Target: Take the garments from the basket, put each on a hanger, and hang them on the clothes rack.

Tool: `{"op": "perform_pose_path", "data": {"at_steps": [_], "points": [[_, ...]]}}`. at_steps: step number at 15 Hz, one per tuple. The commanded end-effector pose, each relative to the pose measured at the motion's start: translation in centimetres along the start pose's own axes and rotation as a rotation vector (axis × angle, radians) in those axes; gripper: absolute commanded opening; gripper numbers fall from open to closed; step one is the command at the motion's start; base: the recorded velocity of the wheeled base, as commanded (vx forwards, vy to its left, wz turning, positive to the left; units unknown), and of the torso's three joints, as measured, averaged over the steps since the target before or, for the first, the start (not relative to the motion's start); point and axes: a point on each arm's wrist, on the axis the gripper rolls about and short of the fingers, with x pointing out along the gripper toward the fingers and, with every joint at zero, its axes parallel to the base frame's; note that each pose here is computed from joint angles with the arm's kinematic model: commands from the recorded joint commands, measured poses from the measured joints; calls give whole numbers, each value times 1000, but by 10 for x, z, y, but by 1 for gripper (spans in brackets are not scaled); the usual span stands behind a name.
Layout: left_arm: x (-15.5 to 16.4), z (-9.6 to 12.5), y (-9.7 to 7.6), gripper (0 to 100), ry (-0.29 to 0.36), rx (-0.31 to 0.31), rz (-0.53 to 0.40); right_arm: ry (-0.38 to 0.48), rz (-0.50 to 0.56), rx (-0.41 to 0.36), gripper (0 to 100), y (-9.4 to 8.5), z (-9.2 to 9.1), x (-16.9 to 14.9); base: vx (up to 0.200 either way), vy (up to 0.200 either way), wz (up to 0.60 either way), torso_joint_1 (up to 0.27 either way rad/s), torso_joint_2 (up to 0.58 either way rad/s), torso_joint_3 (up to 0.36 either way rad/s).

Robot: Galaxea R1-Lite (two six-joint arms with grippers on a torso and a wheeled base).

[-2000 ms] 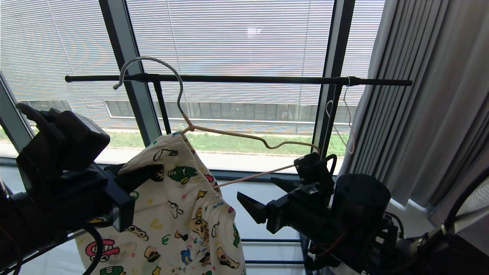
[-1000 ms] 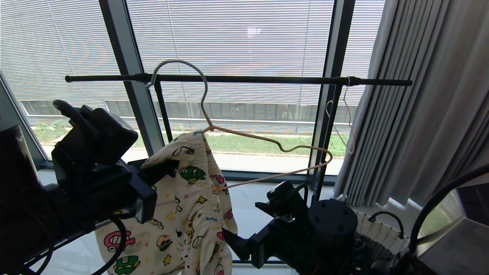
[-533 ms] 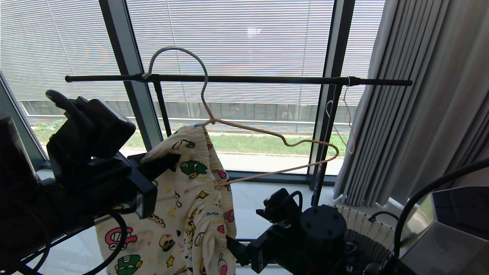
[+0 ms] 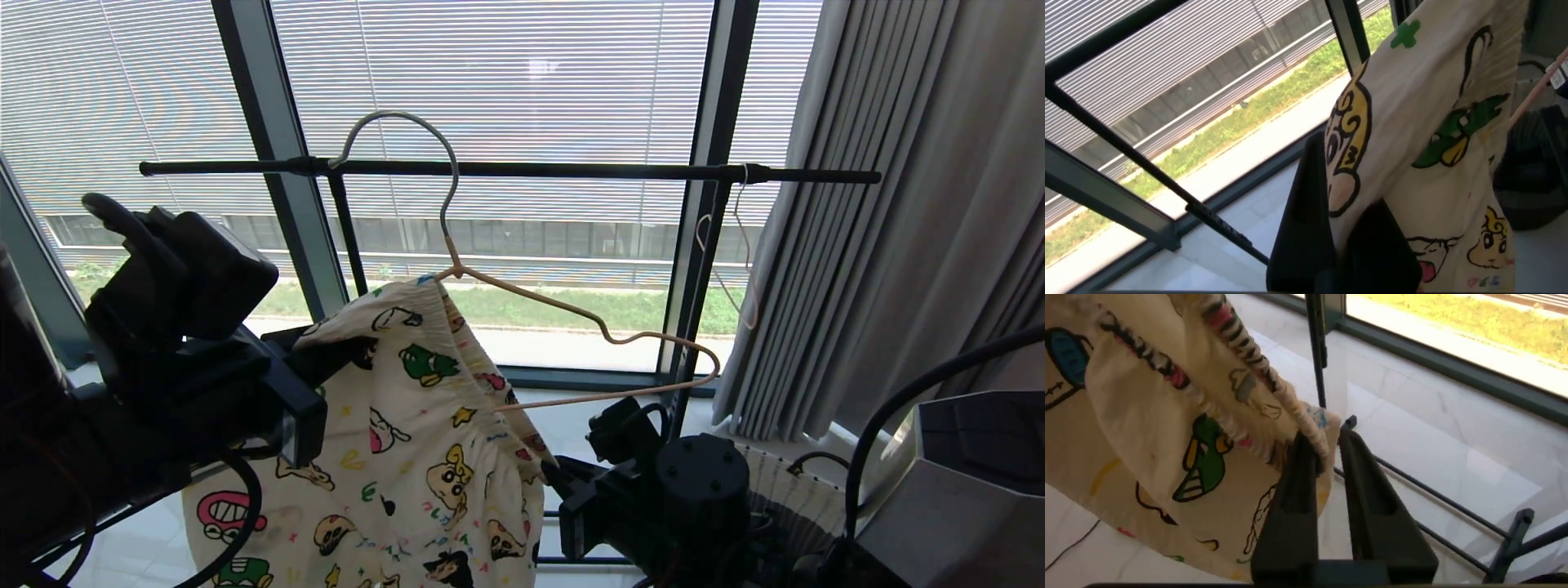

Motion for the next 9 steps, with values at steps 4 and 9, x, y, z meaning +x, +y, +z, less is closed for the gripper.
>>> {"op": "perform_pose_path", "data": {"at_steps": [4,9], "points": [[-5,-8,9,0,30,-10,64,-64,-175,-17,0,-47,24,-13,0,0,0,0,0,0],[-12,-25,8,0,47,-11,98,-127,-303,-67,0,-93,52,-35,0,0,0,0,0,0]]}}
